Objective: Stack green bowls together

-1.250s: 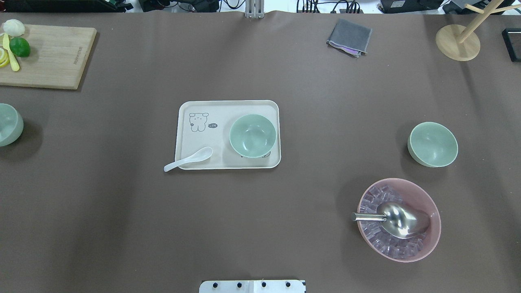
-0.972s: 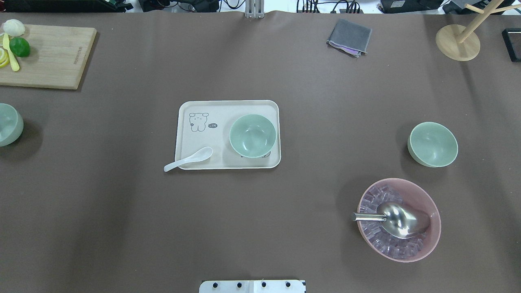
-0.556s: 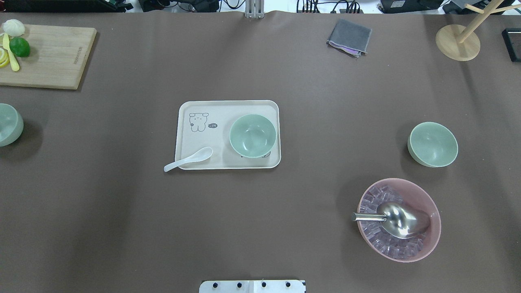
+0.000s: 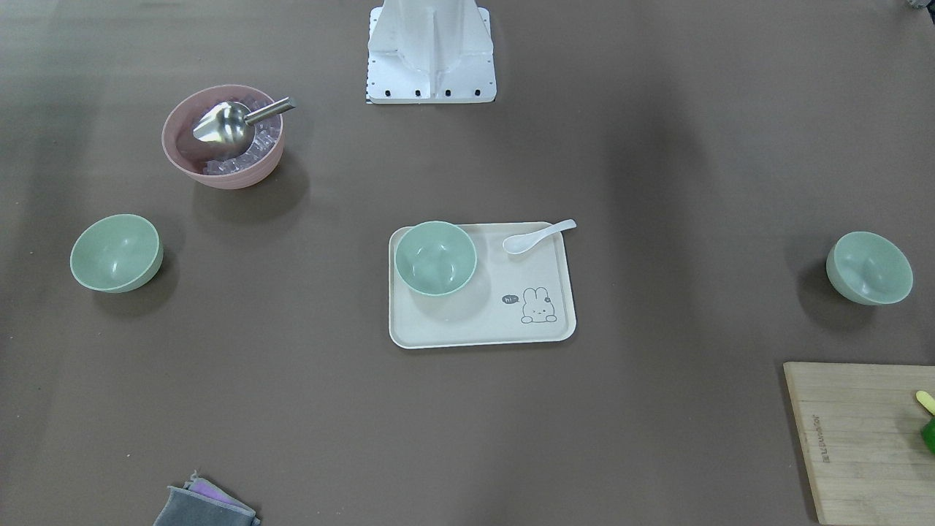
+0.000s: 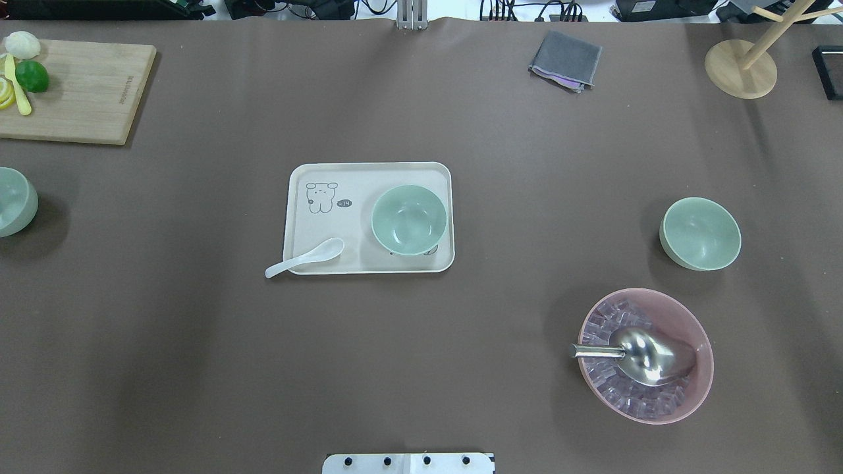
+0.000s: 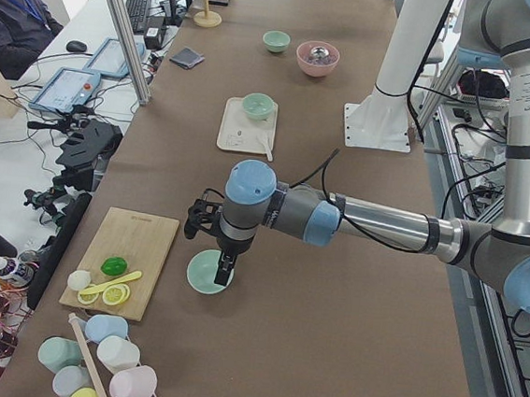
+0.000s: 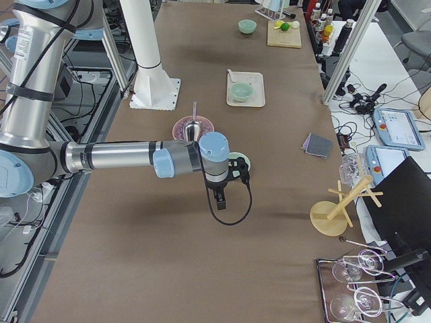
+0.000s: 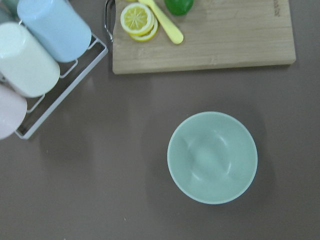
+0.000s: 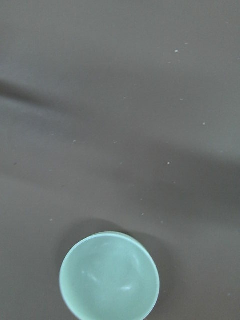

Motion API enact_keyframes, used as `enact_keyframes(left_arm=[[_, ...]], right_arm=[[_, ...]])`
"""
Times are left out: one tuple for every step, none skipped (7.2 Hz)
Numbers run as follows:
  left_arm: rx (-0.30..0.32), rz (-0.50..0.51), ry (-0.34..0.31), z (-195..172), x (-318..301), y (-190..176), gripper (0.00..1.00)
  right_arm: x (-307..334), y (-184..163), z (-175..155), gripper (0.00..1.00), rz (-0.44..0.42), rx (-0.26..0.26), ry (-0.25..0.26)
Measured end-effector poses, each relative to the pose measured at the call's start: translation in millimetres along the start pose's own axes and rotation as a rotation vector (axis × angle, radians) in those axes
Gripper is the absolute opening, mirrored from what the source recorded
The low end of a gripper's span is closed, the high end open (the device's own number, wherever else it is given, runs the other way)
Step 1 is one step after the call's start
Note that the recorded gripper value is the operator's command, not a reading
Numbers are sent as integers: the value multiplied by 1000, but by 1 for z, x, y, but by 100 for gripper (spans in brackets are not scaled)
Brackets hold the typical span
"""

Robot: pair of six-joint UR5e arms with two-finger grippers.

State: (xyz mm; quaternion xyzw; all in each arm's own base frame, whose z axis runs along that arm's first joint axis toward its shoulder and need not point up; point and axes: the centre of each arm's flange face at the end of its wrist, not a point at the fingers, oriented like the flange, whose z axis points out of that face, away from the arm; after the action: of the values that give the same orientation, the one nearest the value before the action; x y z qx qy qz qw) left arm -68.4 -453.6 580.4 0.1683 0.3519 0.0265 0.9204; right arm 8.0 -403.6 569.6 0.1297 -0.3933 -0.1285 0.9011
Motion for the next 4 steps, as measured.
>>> enact_keyframes(left_arm=[[28,23,3,4,-3,-5,98],[42,37,6,6,-4,-8,98],[51,44,11,7,-4,-9,98],[51,48,23,14,-4,-11,97]], right_arm=[[-9,-14,-7,100,-50,54,0],[-16,-26,-7,100,-76,75,-5],[-23,-36,-4,100,-76,78,-12],[-35,-48,1,100,-44,80,-21]])
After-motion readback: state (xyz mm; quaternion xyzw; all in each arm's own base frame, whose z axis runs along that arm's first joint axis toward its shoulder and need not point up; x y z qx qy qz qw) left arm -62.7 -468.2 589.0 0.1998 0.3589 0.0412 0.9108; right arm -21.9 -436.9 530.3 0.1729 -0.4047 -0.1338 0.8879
